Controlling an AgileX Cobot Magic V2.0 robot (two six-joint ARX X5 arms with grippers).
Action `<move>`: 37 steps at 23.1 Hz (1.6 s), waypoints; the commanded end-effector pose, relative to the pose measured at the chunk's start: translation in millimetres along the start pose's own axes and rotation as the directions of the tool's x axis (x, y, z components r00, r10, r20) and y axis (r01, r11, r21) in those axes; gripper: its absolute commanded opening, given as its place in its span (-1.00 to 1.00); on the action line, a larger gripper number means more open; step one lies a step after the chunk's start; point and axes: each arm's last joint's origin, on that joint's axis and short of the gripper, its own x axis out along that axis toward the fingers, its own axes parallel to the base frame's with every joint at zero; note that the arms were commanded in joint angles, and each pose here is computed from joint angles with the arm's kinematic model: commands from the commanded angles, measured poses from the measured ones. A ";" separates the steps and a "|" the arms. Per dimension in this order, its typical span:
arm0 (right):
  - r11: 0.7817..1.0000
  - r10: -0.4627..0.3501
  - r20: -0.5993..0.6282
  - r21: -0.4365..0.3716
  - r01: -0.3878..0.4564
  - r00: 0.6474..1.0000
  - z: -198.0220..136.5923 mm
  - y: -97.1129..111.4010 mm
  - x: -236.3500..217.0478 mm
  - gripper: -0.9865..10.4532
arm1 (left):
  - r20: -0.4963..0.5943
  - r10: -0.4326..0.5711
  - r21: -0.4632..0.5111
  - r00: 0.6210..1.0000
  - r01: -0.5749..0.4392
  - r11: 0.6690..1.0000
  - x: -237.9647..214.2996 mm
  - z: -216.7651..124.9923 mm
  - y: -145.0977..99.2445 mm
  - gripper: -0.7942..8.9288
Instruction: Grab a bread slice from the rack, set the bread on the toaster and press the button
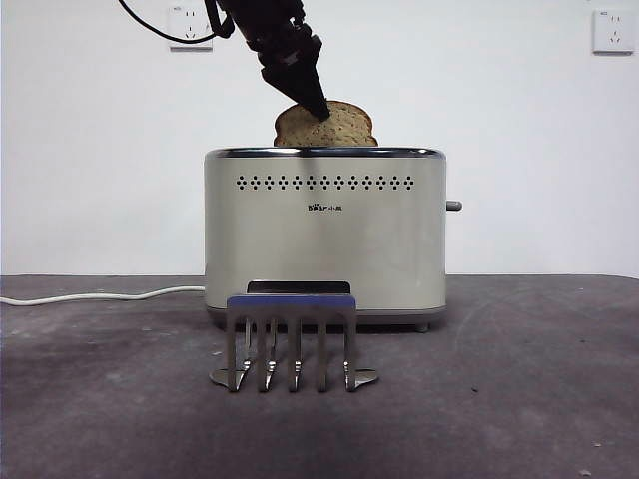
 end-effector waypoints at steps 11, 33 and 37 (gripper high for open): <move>0.979 -0.009 0.222 0.200 -0.036 0.975 36.3 -70.4 106.7 -0.85 | 0.084 0.212 -0.507 0.974 -0.141 0.850 -129.6 17.5 6.2 -0.49; 0.914 0.060 0.139 0.389 -0.110 0.988 20.1 -135.2 212.7 -0.85 | 0.162 0.225 -0.631 0.961 -0.074 0.772 -259.6 2.4 -31.4 -0.49; 0.910 0.060 0.117 0.403 -0.103 0.991 12.3 -139.6 221.6 -0.85 | 0.152 0.213 -0.631 0.965 -0.071 0.772 -259.1 1.5 -32.5 -0.49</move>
